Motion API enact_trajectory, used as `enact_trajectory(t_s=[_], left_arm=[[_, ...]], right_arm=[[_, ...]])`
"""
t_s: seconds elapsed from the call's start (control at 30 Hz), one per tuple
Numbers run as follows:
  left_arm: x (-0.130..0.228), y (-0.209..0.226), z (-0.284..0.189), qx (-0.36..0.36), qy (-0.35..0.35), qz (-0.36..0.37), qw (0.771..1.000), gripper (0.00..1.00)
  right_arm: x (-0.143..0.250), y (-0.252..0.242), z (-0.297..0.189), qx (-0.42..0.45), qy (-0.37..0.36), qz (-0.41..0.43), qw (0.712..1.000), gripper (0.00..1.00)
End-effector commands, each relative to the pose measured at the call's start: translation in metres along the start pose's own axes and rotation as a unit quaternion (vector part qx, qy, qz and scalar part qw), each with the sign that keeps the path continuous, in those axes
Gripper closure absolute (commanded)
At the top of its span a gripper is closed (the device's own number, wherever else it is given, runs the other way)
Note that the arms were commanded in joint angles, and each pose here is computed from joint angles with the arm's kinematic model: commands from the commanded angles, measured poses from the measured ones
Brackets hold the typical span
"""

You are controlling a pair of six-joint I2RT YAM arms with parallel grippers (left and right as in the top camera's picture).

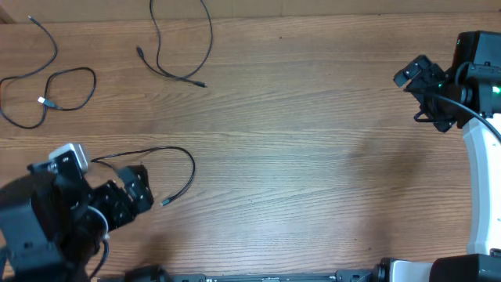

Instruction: Untangle cables

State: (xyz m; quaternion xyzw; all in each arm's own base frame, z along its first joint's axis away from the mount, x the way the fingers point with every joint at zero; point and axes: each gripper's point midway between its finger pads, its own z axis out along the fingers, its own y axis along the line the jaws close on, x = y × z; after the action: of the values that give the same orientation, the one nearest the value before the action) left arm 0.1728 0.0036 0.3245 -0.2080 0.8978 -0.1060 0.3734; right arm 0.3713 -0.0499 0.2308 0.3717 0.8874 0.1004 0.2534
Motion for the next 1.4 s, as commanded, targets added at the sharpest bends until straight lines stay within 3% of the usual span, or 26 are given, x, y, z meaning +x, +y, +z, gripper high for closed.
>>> enact_trajectory(t_s=[0.0, 0.23, 0.57, 0.77, 0.87, 1.13, 1.37], left_arm=[[0.007, 0.005, -0.017, -0.01, -0.031, 0.028, 0.999, 0.0], [0.03, 0.008, -0.036, 0.008, -0.058, 0.041, 0.997, 0.01], [0.062, 0.023, -0.014, 0.03, -0.112, 0.047, 0.992, 0.0], [0.069, 0.029, 0.021, 0.057, -0.179, 0.061, 0.98, 0.0], [0.069, 0.027, 0.043, 0.07, -0.201, 0.108, 0.971, 0.0], [0.09, 0.032, 0.1, 0.091, -0.179, 0.125, 0.972, 0.0], [0.084, 0.027, 0.147, 0.123, -0.216, 0.144, 0.958, 0.0]], right_arm=[[-0.006, 0.003, -0.005, -0.002, -0.013, -0.004, 1.0, 0.0], [-0.006, 0.003, -0.005, -0.002, -0.013, -0.004, 1.0, 0.0], [-0.006, 0.003, -0.005, -0.002, -0.013, -0.004, 1.0, 0.0], [-0.006, 0.003, -0.005, -0.002, -0.013, -0.004, 1.0, 0.0], [-0.006, 0.003, -0.005, -0.002, -0.013, -0.004, 1.0, 0.0], [-0.006, 0.003, -0.005, -0.002, -0.013, -0.004, 1.0, 0.0], [-0.006, 0.003, -0.005, -0.002, -0.013, -0.004, 1.0, 0.0]])
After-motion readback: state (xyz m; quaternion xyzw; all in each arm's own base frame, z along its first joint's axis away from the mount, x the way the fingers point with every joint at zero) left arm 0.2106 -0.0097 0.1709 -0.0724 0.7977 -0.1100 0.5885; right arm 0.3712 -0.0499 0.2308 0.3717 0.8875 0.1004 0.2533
